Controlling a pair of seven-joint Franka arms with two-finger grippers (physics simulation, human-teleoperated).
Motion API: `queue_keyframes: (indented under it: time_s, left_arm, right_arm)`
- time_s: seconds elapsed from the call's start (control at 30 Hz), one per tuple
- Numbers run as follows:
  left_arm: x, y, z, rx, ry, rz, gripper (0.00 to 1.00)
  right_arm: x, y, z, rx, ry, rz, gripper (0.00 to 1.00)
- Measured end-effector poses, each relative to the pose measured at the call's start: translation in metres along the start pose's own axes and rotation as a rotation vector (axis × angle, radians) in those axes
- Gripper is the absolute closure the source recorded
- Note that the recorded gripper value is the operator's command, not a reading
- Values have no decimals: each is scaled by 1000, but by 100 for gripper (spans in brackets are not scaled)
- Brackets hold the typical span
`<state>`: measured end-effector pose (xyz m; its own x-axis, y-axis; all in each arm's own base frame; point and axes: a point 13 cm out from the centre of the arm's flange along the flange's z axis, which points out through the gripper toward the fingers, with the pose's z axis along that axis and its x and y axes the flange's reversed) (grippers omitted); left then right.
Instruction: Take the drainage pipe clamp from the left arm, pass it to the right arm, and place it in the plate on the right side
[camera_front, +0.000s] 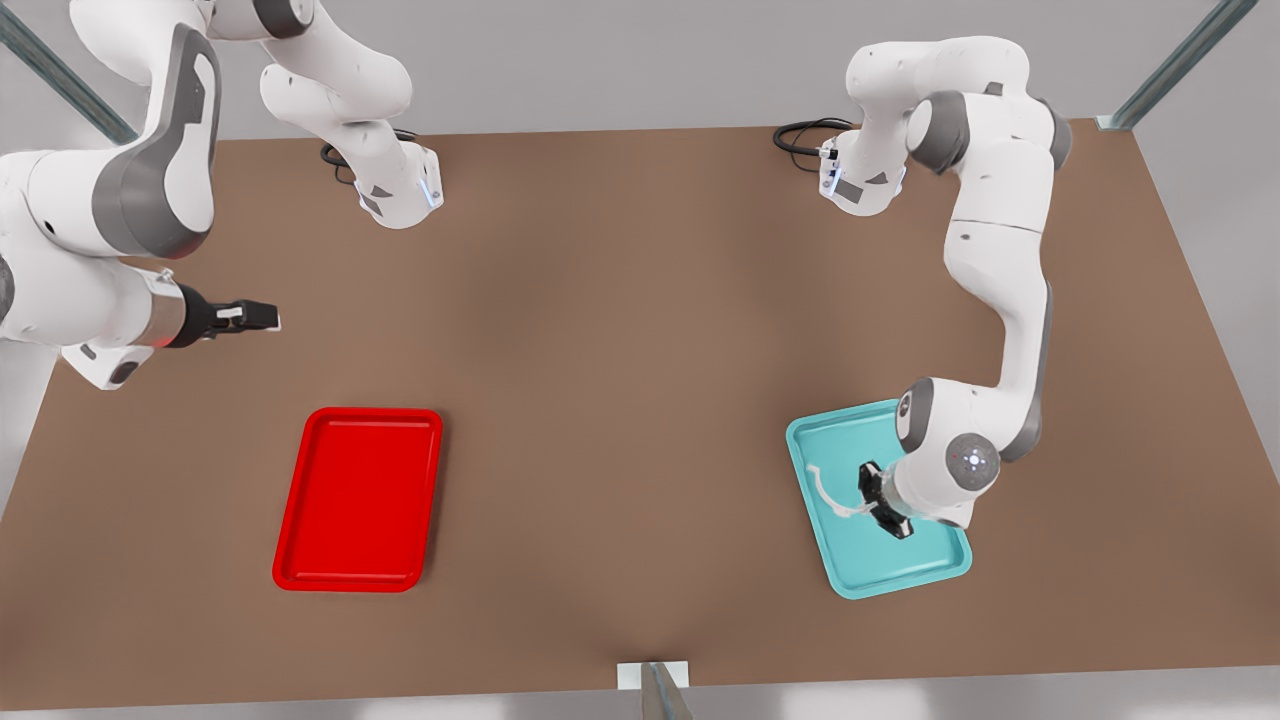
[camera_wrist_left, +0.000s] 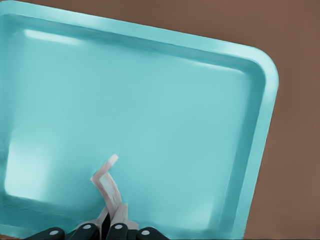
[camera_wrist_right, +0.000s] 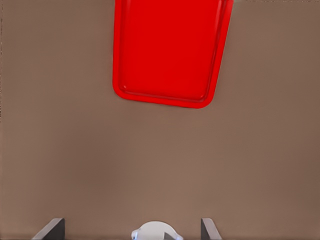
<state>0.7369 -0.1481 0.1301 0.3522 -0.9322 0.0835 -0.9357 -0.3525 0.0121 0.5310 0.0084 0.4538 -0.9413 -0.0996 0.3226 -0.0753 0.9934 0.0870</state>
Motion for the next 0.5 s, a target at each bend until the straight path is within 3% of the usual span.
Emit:
queue_keyframes:
  time_s: [0.2, 0.37, 0.5]
  left_arm:
    - [138, 85, -37, -38, 33, 180, 79]
    - [232, 165, -37, -34, 33, 295, 79]
    - [264, 196, -40, -24, 41, 299, 79]
  right_arm:
    - [-66, 151, 77, 23, 47, -237, 0]
    - [-85, 282, 118, -3, -41, -378, 0]
    - [-106, 341, 156, -51, -105, -380, 0]
